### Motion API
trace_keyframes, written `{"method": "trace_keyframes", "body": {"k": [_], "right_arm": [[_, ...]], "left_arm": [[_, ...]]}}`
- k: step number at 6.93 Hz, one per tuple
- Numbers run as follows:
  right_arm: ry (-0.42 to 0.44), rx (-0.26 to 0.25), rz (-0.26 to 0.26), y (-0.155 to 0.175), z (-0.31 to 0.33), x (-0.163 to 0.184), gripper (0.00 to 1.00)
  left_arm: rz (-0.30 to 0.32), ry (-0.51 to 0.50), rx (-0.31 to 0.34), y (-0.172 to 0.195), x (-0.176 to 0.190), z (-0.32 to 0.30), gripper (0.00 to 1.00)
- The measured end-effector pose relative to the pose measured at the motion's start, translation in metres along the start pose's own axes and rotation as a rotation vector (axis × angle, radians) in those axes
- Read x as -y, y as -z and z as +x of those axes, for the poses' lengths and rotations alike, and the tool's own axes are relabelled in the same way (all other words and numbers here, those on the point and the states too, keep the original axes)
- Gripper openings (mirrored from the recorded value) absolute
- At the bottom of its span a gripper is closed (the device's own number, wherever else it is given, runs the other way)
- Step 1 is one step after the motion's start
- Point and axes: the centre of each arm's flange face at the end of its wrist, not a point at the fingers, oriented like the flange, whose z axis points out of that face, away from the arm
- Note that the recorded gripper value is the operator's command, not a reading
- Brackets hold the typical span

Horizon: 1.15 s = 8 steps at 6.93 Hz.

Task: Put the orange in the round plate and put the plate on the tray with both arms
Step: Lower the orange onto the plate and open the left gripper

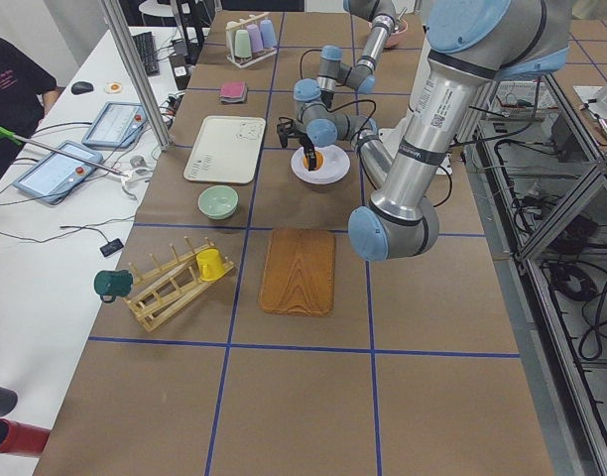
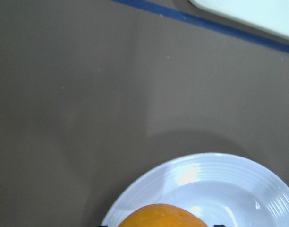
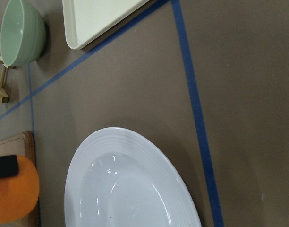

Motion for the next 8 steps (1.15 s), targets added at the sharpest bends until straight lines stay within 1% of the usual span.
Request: {"method": "trace_keyframes", "body": {"k": [1,2,3,4,7,8], "right_arm": [[0.003,0.005,0.004,-0.007,-0.003,-0.006,0.99],[0.009,0.033,0.004,-0.013,-0.002,-0.010,0.99],[0.018,0.082,0.002,-0.018,0.005,-0.011,0.99],[0.024,0.118,-0.002,-0.022,0.013,-0.011,0.99],[0.033,0.172,-0.011,-0.020,0.022,-0.013,0.99],[0.037,0.183,-0.013,-0.018,0.026,-0.013,0.98]], "left_arm": [[-0.006,-0.005,-0.001,-0.004,-0.005,0.002,0.68],[-0.008,-0.008,-0.005,-0.006,-0.006,0.003,0.69],[-0.010,-0.009,-0.007,-0.010,-0.006,0.003,0.69],[-0.011,-0.011,-0.009,-0.014,-0.006,0.003,0.69],[-0.011,-0.012,-0.034,-0.029,-0.001,0.001,0.69],[-0.011,-0.012,-0.037,-0.031,-0.001,0.000,0.70]]}}
